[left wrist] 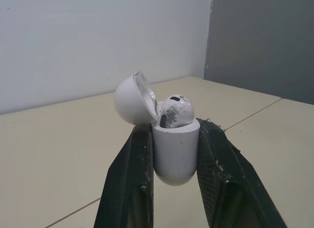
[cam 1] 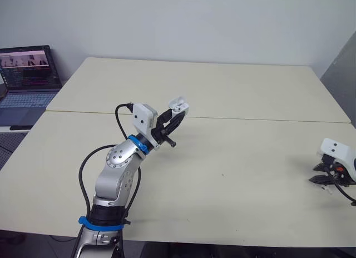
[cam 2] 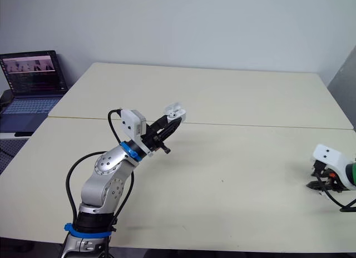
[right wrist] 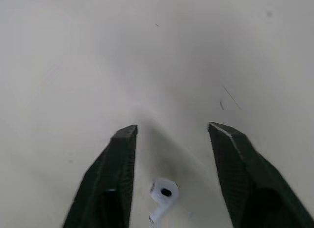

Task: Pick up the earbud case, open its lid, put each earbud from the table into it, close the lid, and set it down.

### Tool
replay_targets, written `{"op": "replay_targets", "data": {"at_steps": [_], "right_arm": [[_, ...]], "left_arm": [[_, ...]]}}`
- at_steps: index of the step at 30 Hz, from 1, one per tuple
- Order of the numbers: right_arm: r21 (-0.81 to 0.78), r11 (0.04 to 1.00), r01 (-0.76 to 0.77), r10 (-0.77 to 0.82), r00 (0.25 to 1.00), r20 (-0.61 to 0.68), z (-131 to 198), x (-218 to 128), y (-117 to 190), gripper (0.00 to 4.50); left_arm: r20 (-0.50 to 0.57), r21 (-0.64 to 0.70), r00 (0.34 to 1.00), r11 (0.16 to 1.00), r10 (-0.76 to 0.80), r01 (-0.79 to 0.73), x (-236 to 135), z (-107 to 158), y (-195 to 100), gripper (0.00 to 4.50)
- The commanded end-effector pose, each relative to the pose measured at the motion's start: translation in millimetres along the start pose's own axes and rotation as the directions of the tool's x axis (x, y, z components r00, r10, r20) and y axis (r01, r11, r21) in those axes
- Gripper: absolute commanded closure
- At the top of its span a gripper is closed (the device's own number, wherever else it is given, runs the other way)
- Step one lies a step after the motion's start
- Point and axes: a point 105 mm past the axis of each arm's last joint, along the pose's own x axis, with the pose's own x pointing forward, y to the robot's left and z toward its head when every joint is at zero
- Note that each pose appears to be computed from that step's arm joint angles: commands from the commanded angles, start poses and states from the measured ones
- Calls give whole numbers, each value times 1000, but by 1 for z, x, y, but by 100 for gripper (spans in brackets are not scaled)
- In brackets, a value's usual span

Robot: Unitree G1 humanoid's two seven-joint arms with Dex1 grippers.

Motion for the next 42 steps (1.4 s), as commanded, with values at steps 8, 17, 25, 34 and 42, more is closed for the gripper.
{"op": "replay_targets", "data": {"at_steps": [8,17,25,34,42], "right_arm": [[84,994,65,-60,997,-51,-22,-12,-7,38],[161,984,82,-76,996,-43,-32,-5,-10,38],[192,980,58,-56,998,-15,-22,-3,-8,38],[219,974,52,-47,998,-29,-25,-2,-5,38],[179,983,38,-31,999,-42,-27,-1,-1,274]], "left_arm": [[49,8,999,1000,-24,23,3,10,-6,371],[35,15,999,999,-29,28,-2,10,-4,371],[26,16,999,999,-34,34,-3,9,-4,371],[23,15,999,999,-35,35,-4,8,-5,371],[23,19,999,999,-31,31,-5,8,-4,371]]}}
